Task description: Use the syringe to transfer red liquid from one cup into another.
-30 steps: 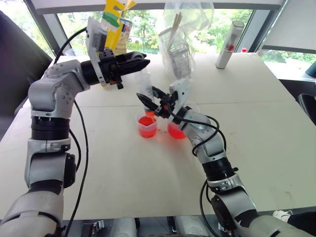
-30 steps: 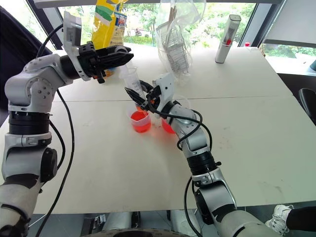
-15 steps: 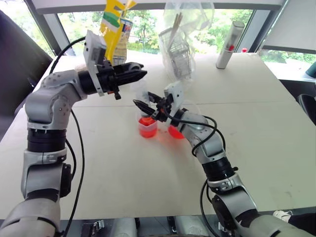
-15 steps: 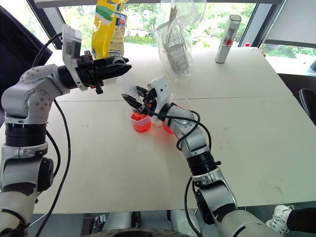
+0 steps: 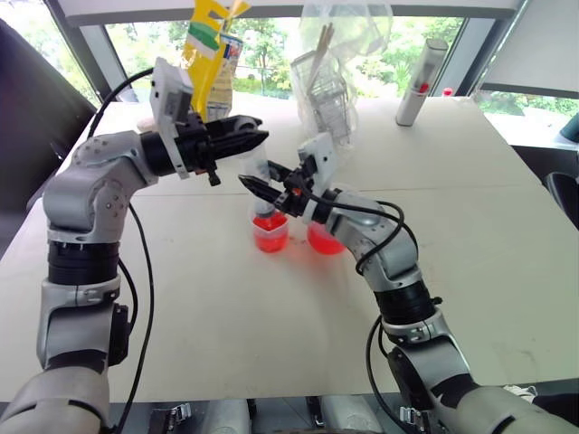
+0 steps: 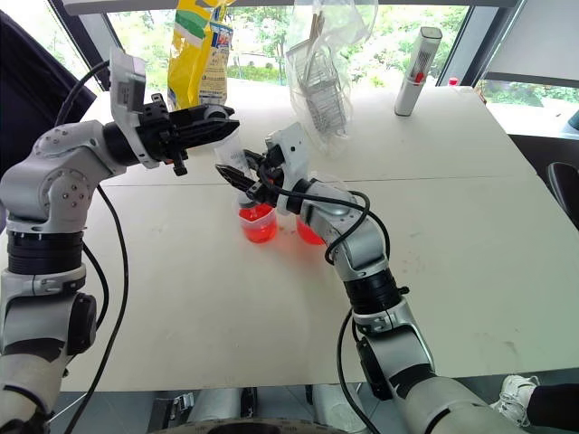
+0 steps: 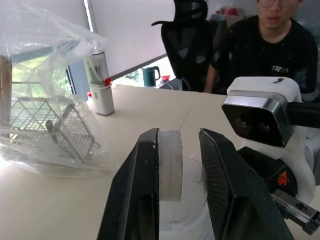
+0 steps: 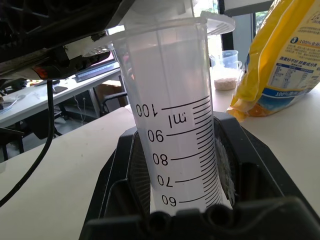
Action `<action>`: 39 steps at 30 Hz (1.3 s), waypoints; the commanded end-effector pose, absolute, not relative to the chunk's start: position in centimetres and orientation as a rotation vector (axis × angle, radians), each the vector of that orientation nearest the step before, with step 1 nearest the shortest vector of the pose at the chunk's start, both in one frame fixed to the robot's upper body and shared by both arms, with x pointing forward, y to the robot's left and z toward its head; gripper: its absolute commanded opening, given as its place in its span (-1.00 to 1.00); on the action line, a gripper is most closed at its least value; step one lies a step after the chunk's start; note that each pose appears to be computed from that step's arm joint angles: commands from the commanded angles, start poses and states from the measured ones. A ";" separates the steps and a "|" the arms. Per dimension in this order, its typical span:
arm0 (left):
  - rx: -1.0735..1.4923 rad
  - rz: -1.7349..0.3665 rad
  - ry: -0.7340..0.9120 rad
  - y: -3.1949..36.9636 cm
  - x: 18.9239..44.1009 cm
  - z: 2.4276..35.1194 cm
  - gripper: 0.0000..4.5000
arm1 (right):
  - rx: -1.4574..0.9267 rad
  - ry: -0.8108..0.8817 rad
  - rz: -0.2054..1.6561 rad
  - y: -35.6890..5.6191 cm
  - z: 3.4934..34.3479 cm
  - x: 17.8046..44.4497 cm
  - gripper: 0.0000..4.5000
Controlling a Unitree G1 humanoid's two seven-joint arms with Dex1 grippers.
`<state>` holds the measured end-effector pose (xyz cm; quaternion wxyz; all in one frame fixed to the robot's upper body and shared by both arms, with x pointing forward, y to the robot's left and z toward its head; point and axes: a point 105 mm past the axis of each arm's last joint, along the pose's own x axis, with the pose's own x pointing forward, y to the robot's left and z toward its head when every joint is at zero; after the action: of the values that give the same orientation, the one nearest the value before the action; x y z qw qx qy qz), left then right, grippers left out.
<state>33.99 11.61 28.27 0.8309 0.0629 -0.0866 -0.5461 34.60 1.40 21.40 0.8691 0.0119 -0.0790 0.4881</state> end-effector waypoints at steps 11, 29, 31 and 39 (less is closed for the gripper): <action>0.075 -1.172 -0.107 11.3 34.4 27.1 -0.11 | 0.076 -0.428 1.031 0.7 28.4 32.4 -0.37; 0.021 -1.035 -0.203 15.4 35.0 30.4 0.99 | 0.089 -0.356 1.011 0.8 26.4 32.6 -0.37; 0.029 -1.040 -0.178 15.8 34.6 29.8 0.99 | 0.089 -0.363 0.993 0.3 26.8 32.8 -0.37; -0.005 -1.058 -0.120 16.9 33.2 27.8 0.99 | 0.059 -0.363 0.870 -4.6 30.3 33.8 -0.37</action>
<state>34.12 16.97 25.83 0.8695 -0.0133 -0.0203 -0.4933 34.68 -4.19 28.17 0.8970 0.0273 -0.1427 0.4175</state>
